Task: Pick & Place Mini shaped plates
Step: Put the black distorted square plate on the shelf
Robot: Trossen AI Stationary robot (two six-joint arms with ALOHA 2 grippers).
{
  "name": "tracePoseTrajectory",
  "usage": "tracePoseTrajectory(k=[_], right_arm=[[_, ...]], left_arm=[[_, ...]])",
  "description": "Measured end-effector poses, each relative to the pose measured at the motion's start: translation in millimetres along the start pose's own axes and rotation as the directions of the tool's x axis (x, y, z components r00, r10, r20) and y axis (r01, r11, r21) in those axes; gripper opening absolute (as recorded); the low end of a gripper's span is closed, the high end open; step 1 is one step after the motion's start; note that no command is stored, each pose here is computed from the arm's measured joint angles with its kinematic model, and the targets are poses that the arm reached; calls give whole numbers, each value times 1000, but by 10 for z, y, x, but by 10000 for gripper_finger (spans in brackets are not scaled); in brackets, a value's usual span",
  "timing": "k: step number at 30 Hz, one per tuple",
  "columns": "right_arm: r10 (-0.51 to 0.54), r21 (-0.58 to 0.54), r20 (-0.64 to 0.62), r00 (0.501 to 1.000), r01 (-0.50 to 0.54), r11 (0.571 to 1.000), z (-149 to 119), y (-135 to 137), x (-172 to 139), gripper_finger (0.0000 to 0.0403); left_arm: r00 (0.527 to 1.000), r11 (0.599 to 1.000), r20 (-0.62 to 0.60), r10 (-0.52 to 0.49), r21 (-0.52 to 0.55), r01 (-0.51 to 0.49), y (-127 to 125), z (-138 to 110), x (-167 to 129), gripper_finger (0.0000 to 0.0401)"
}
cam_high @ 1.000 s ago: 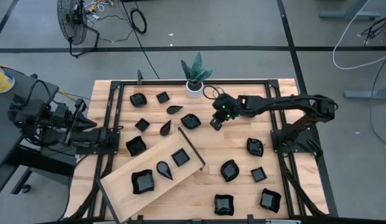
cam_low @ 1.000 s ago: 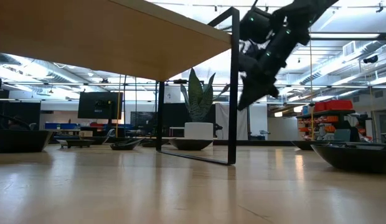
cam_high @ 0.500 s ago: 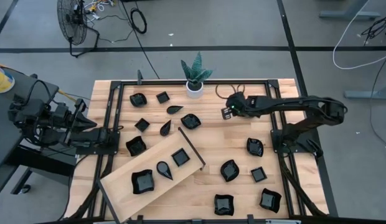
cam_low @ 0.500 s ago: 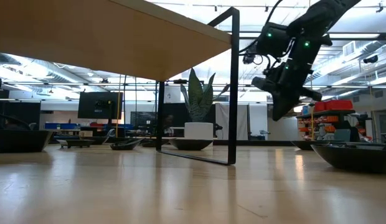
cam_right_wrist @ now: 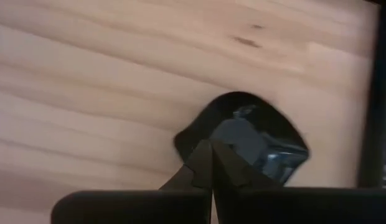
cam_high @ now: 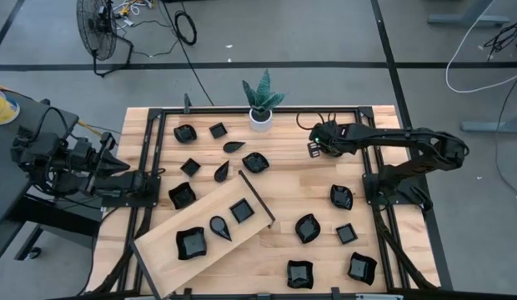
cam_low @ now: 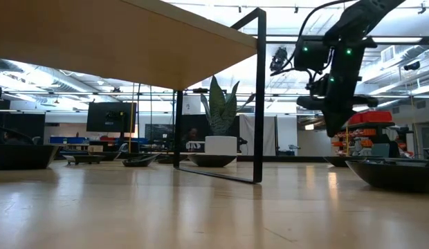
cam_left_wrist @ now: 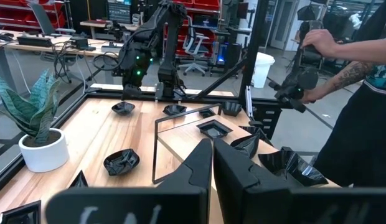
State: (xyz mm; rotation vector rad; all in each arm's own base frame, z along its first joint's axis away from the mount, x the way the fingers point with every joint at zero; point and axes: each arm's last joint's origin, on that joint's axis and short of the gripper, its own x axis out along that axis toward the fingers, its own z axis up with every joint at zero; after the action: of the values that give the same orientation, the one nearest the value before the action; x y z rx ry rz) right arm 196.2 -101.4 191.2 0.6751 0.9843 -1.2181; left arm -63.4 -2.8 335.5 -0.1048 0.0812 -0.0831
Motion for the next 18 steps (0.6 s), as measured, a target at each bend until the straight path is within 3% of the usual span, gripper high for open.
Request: tracePoseTrajectory(k=[18], right_arm=[[-69, -6, -62, 996, 69, 998, -83, -167, 135, 0]], left_arm=[[1000, 1000, 0, 0, 0, 0, 0, 0, 0, 18]])
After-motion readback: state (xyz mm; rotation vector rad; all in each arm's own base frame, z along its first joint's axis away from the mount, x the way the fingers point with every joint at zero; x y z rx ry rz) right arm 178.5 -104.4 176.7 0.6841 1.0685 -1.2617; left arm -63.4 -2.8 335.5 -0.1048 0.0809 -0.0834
